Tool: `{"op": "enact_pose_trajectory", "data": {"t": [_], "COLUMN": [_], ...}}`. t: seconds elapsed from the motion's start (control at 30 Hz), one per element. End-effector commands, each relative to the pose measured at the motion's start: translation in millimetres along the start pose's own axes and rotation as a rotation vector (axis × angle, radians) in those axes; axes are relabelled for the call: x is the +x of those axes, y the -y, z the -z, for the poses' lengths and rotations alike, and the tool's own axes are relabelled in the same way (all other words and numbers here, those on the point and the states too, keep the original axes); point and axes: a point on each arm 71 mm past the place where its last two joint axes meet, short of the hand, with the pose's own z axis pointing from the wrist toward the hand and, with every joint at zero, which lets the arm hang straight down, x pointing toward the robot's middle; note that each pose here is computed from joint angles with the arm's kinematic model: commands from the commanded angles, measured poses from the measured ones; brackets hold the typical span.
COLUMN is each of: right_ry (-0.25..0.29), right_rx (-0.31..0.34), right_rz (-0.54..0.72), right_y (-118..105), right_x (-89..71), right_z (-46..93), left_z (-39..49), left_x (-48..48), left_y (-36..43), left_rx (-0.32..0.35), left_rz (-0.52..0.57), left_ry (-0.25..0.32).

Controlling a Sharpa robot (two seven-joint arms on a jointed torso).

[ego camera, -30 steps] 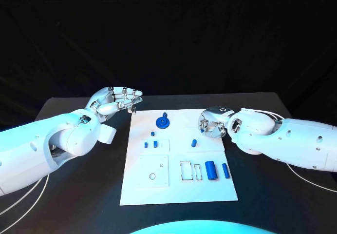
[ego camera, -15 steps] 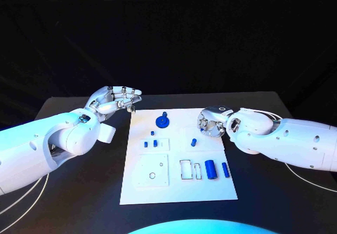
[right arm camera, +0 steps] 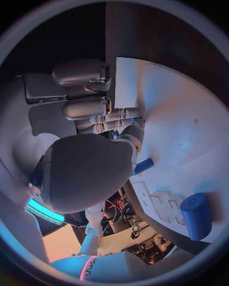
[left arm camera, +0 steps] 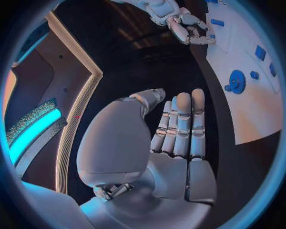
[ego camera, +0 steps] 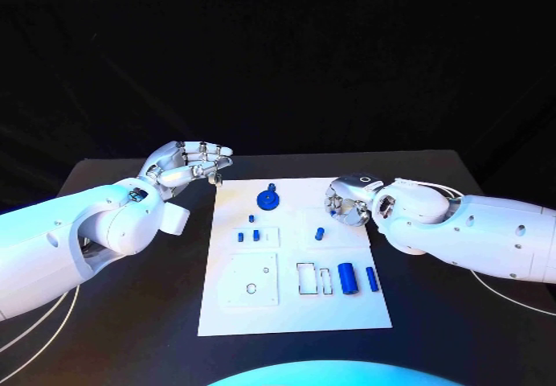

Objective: Assemble the parts on the task board

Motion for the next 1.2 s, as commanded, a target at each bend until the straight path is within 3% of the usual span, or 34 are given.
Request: {"op": "enact_pose_trajectory", "data": {"t": [0.03,0.6,1.2], "right_ry": [-0.011,0.073,0.139], "right_rx": [-0.003,-0.013,-0.042], "right_rz": [0.029,0.012,-0.032], "right_y": [-3.2,-6.6,-13.7], "right_x": [6.8,-1.7,-27.6], "right_z": [0.7,5.4,19.2], "left_z": [-0.1,0.9,0.8], "left_x": [1.2,-0.2,-1.4], "left_y": [1.3,1.1,0.6], "left_rx": [0.005,0.004,0.000], "left_rz": [0.008,0.007,0.006], "left_ry": [-0.008,-0.006,-0.003]}}
